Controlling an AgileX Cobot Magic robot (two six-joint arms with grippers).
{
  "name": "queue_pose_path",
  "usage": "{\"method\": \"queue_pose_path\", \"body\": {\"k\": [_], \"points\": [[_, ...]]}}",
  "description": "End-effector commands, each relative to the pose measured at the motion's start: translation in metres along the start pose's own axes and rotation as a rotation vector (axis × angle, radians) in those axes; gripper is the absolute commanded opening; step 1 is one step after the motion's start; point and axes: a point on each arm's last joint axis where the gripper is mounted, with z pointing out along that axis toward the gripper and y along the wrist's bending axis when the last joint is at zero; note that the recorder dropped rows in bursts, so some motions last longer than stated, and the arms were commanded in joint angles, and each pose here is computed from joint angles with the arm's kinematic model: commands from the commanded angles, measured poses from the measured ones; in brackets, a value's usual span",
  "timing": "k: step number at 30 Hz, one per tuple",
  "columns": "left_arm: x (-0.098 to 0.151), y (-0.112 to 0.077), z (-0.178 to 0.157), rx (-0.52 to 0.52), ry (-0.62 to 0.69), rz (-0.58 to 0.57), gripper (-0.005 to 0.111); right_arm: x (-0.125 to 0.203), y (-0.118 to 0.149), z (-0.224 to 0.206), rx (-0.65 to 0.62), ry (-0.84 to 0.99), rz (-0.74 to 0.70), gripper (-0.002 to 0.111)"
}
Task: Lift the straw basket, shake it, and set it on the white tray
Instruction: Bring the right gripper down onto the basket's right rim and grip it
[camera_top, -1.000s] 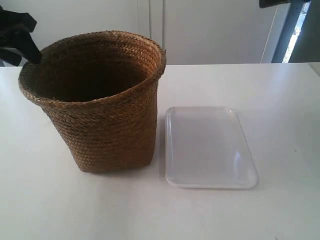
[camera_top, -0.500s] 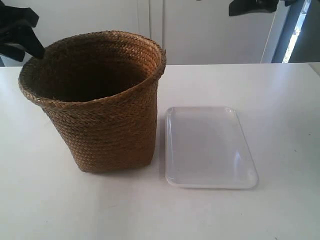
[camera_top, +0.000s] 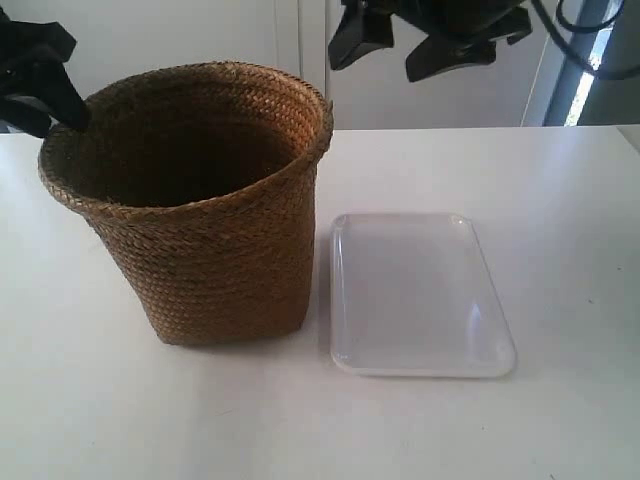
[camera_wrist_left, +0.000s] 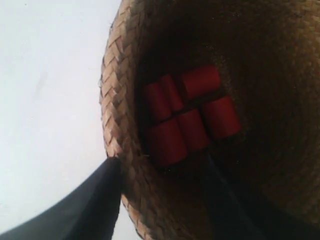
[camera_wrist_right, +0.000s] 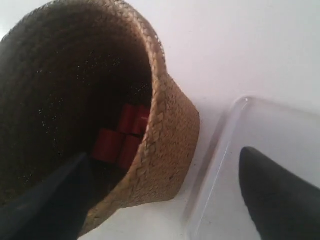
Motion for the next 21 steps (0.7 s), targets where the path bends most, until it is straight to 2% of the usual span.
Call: {"method": "queue_pose_path", "body": {"k": [1,5,14,19,21], "points": [[0.001,-0.008,-0.003,0.08,0.014,-0.014,0.055,0.002,0.007,0.012,-0.011,0.019,-0.016,0.075],[0.001,-0.01,-0.002,0.104,0.017,-0.003,0.055,0.003,0.015,0.018,-0.005,0.013,-0.053,0.078],[-0.002,-0.005,0.001,0.07,-0.004,0.015,0.055,0.004,0.012,0.03,0.008,0.031,-0.054,0.081],[0.0,-0.001,0.013,0.077,0.06,0.009,0.074,0.003,0.013,0.037,0.017,0.02,-0.068,0.082],[0.0,0.0,0.014,0.075,0.062,0.009,0.074,0.003,0.012,0.043,0.023,0.018,-0.077,0.082]]}}
